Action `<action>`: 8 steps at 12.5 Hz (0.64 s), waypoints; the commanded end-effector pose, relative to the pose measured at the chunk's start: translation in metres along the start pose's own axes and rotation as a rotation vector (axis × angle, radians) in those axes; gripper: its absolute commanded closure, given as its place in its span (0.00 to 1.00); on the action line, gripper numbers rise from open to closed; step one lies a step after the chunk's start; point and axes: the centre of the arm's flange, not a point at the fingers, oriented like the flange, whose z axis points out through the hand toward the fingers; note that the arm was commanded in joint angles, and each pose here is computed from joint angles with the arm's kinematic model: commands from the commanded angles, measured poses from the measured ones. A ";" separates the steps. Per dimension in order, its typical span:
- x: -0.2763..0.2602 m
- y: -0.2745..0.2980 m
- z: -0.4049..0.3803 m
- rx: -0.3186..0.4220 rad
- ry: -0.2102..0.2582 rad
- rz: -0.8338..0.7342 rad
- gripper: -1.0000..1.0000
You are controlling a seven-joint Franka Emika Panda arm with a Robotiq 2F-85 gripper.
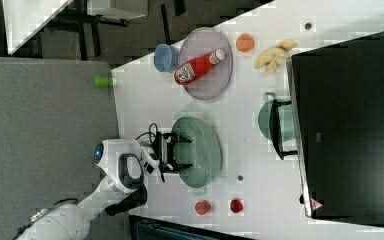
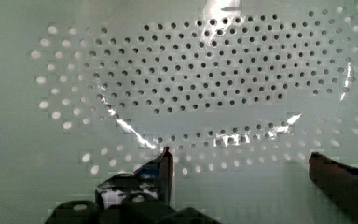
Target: Drag strainer right to left.
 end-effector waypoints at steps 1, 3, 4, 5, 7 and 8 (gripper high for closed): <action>-0.033 -0.008 -0.022 0.040 -0.038 0.046 0.00; -0.047 -0.007 -0.022 0.040 -0.044 0.028 0.00; -0.054 -0.008 -0.022 0.042 -0.049 0.023 0.00; -0.062 -0.009 -0.022 0.042 -0.058 0.023 0.00; -0.077 -0.011 -0.022 0.041 -0.075 0.024 0.00; -0.085 -0.012 -0.023 0.043 -0.086 0.025 0.00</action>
